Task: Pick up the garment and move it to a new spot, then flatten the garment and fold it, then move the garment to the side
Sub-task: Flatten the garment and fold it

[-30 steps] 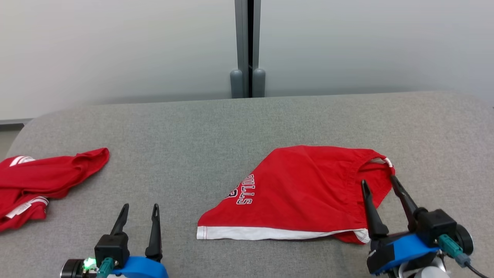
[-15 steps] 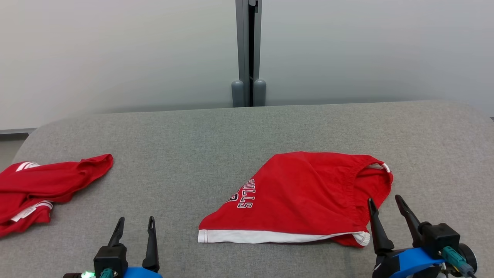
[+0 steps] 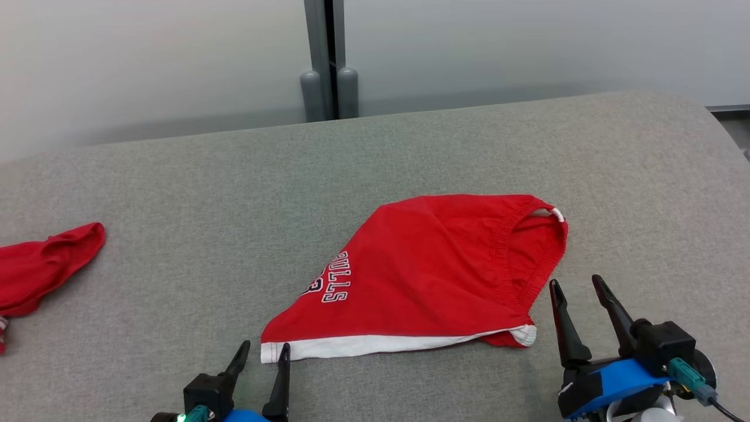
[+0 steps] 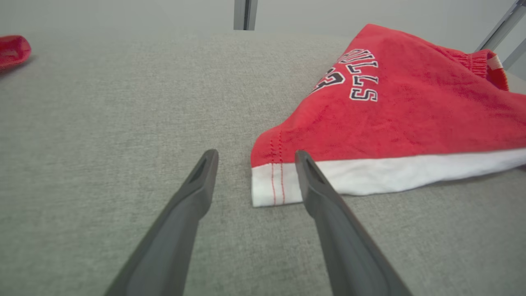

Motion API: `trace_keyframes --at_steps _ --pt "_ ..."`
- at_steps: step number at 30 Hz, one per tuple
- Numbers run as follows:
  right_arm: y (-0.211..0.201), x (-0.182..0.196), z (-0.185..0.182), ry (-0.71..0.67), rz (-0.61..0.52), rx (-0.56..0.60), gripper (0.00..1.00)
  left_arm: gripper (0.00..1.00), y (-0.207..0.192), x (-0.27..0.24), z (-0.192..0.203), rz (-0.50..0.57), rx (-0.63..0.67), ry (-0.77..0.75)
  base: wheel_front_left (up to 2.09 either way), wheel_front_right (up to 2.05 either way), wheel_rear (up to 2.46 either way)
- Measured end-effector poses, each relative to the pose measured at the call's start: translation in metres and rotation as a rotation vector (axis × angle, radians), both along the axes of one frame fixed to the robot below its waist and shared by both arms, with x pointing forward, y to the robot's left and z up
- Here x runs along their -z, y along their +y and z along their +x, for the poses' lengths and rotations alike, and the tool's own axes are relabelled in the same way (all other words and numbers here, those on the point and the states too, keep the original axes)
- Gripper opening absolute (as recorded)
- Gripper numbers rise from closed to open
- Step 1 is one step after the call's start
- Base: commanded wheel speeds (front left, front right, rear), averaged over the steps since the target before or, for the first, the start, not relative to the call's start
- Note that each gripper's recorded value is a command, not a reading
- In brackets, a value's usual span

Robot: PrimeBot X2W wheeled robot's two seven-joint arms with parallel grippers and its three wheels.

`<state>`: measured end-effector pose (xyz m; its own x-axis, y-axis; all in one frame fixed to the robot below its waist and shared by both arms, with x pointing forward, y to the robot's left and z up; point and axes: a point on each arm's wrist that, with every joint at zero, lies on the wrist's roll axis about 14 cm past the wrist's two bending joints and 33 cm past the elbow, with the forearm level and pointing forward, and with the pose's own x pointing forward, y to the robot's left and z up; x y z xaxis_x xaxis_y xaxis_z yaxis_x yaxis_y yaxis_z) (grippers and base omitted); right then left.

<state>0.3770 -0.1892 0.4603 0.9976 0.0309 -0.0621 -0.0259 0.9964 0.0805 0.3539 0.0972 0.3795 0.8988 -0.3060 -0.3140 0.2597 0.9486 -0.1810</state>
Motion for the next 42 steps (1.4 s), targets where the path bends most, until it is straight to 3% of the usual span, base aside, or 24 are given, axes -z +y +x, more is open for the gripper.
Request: trace_keyframes --at_steps 5,22,23,24,25,33,39,42 --pt "-0.014 0.001 -0.003 0.004 -0.003 0.042 1.00 1.00 -0.016 0.010 -0.004 -0.039 0.060 0.046 0.00 0.00 0.00" --pt "-0.024 0.001 -0.003 0.005 -0.001 0.072 1.00 1.00 -0.023 0.022 -0.003 -0.093 0.090 0.110 0.00 0.00 0.00" --pt "-0.024 0.002 -0.003 0.006 -0.001 0.073 1.00 0.94 -0.024 0.022 -0.002 -0.093 0.095 0.109 0.00 0.00 0.00" --pt "-0.024 0.002 -0.003 0.007 -0.001 0.074 1.00 0.20 -0.025 0.022 -0.002 -0.093 0.101 0.109 0.00 0.00 0.00" --pt "-0.025 0.003 -0.003 0.009 -0.001 0.075 1.00 0.00 -0.026 0.022 -0.003 -0.090 0.109 0.109 0.00 0.00 0.00" --pt "-0.014 0.007 -0.001 0.020 0.016 0.047 1.00 0.00 -0.013 -0.001 0.008 -0.100 0.064 0.026 0.00 0.00 0.00" --pt "0.051 0.036 -0.023 0.119 0.114 -0.119 1.00 0.00 0.003 -0.003 0.004 -0.073 0.020 0.010 0.00 0.00 0.00" --pt "0.059 0.049 -0.035 0.167 0.146 -0.134 1.00 0.00 0.004 -0.003 0.004 -0.066 0.018 0.009 0.00 0.00 0.00"
